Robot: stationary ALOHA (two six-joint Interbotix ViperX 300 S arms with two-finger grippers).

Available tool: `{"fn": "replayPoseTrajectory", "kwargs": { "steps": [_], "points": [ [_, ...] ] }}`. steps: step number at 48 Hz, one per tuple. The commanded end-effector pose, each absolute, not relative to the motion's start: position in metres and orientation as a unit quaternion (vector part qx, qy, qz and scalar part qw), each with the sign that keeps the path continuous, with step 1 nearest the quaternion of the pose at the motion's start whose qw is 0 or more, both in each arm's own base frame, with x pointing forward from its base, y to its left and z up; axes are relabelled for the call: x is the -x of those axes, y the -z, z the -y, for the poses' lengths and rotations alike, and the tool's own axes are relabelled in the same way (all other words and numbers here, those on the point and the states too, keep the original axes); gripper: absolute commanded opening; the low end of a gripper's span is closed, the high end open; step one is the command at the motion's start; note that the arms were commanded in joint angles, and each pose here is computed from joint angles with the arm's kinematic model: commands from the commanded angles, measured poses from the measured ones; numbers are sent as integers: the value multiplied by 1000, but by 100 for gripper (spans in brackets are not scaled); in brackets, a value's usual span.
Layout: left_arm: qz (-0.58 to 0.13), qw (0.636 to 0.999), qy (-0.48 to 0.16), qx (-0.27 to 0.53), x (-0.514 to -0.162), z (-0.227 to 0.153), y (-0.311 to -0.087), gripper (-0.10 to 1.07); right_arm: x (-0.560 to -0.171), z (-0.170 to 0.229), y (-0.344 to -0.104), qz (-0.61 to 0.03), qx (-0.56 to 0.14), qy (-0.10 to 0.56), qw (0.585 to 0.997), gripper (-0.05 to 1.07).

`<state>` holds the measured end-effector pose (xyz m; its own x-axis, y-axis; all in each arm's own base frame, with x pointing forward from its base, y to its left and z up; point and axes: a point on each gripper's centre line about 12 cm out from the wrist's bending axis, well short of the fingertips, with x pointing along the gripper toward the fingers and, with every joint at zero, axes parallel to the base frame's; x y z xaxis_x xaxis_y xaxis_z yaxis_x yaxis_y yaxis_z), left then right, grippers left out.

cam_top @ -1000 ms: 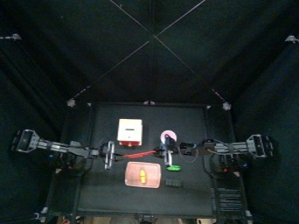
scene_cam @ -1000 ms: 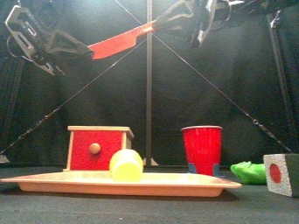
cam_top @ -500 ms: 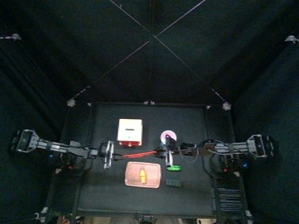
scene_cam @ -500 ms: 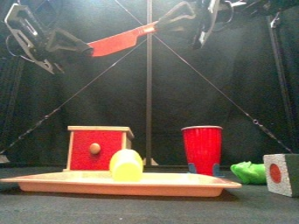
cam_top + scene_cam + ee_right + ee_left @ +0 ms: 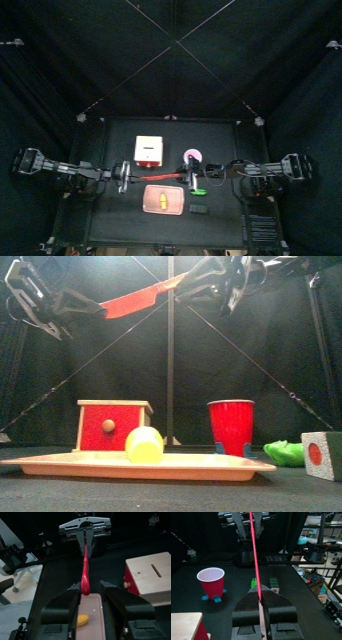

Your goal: Grab knife with other hand

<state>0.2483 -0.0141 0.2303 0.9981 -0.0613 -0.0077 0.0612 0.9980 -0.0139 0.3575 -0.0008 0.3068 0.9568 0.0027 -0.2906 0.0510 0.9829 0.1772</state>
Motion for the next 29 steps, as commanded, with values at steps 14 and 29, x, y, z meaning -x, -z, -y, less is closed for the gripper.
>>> {"fn": "replayPoseTrajectory", "kwargs": {
  "steps": [14,29],
  "points": [
    [0,1000,25,4,-245,11,-230,23,-354,-9,-311,-151,-85,10,985,102],
    [-2,1000,18,5,-243,8,-228,23,-355,-14,-314,-152,-103,10,983,102]
  ]
}}
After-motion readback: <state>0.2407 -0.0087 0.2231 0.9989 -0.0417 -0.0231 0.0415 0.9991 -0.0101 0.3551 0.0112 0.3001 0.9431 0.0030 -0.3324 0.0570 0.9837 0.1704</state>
